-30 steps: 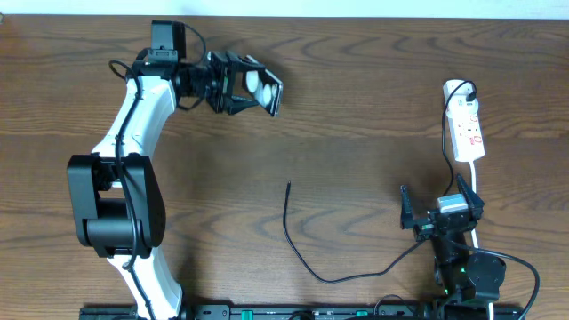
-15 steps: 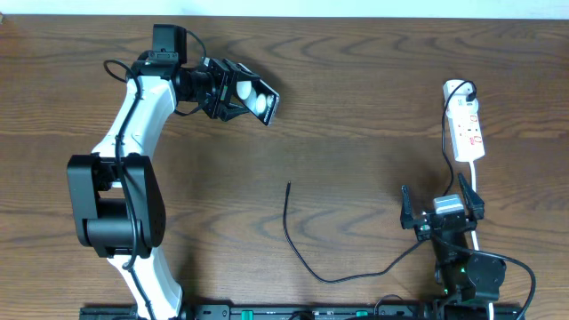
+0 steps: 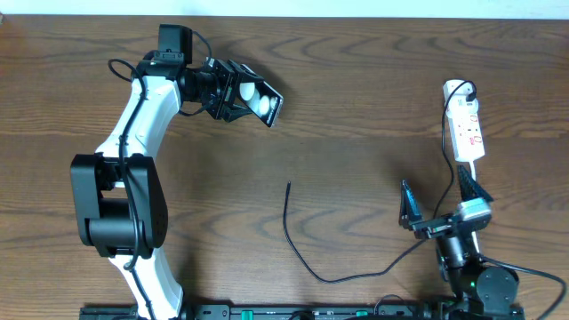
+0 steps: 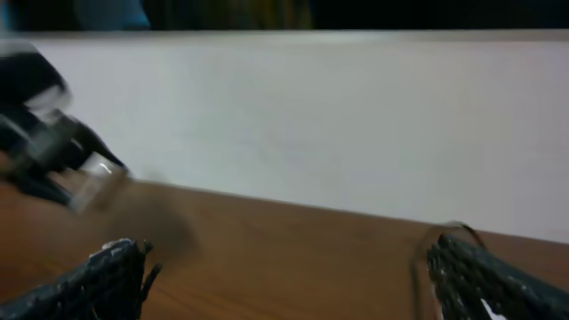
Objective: Plug charger to phone and switch on socket
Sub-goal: 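Move the right gripper toward the phone held by the left gripper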
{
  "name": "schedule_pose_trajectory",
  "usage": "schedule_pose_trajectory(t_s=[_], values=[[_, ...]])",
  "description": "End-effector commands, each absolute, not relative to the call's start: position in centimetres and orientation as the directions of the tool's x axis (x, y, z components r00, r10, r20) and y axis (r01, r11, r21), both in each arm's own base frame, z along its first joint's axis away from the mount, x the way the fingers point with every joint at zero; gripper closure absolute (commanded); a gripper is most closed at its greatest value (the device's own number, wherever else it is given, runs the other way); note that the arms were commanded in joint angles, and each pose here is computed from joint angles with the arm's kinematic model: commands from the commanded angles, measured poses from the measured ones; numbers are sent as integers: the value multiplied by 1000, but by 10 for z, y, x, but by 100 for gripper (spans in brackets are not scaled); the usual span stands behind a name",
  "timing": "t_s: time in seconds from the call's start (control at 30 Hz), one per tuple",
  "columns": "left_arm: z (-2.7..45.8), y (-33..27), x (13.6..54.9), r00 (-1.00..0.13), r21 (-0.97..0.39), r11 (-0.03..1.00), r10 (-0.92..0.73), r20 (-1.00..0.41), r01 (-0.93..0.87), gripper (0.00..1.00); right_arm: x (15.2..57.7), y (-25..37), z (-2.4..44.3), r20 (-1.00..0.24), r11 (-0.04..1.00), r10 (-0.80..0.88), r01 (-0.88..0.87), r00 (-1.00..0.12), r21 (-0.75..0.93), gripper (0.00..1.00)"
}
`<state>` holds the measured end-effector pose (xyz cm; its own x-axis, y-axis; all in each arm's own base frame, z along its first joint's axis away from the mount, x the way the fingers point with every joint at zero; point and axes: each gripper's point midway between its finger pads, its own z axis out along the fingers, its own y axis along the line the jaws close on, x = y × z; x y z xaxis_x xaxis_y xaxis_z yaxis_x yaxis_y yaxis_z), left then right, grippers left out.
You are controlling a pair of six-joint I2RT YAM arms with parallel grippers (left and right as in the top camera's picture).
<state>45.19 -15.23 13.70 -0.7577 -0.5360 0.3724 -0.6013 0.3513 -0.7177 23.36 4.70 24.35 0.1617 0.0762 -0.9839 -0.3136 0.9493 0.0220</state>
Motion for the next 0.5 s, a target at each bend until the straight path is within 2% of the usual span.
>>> schedule_pose_trajectory(t_s=[0.0,0.07,0.17,0.3,0.37,0.47], values=[[158,-157,456,-790,-758,356,-519,325,-546,92,229,67,279,-977,889,180,-444,110,114,1],[157,-159,455,-793,-757,362,-517,322,-544,93,236,76,290,-979,858,195,-493,53,144,1],[156,-166,453,-799,-753,378,-513,315,-539,93,253,94,303,-970,772,226,-590,-92,236,1],[153,-177,450,-809,-746,402,-503,304,-530,93,272,122,307,-918,585,237,-708,-317,396,1],[152,-183,448,-815,-743,414,-497,299,-525,93,274,135,308,-919,469,186,-790,-349,395,1],[152,-193,443,-825,-742,428,-481,296,-516,92,291,140,296,-884,381,184,-798,-429,467,1]])
